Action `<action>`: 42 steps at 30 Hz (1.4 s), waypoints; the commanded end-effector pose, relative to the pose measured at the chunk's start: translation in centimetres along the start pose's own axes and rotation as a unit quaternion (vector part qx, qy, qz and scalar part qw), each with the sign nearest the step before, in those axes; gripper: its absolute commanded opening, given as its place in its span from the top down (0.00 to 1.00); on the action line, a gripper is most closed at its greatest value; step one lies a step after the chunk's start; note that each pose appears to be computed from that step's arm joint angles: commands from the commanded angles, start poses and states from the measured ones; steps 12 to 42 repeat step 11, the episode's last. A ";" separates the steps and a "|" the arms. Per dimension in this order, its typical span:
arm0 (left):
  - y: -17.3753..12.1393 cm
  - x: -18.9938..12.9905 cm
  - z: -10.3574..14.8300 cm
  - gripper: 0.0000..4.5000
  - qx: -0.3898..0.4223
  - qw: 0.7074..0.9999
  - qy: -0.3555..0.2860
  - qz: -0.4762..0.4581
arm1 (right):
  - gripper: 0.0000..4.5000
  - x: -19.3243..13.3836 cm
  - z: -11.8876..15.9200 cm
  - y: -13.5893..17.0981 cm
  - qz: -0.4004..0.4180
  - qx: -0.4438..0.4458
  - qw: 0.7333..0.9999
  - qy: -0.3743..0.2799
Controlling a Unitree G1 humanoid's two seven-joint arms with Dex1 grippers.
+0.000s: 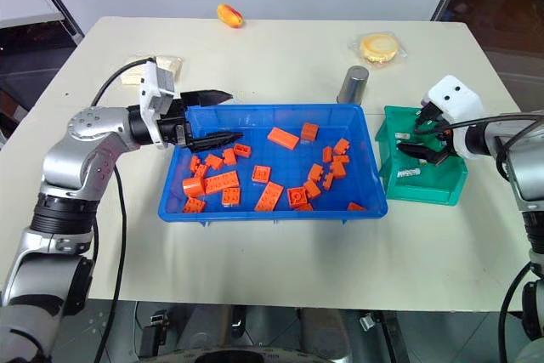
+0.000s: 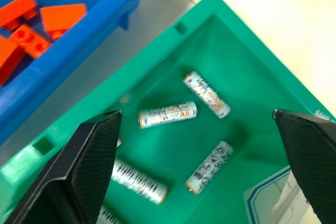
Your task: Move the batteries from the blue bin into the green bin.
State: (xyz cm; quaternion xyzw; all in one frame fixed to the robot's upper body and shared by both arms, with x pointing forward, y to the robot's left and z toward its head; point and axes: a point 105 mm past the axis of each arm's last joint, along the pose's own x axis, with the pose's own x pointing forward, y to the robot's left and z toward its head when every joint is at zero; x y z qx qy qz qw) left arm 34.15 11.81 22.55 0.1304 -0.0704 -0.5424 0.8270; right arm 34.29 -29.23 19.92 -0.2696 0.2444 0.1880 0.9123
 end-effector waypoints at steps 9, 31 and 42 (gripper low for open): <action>5.3 -9.3 3.2 0.00 0.051 0.971 -0.015 0.234 | 0.02 -3.4 1.0 -8.7 -0.167 0.102 0.974 -0.111; 5.5 -11.5 2.9 0.00 0.051 0.961 0.005 0.270 | 0.02 -4.2 0.2 -9.8 -0.190 0.117 0.968 -0.116; 5.5 -11.5 2.9 0.00 0.051 0.961 0.005 0.270 | 0.02 -4.2 0.2 -9.8 -0.190 0.117 0.968 -0.116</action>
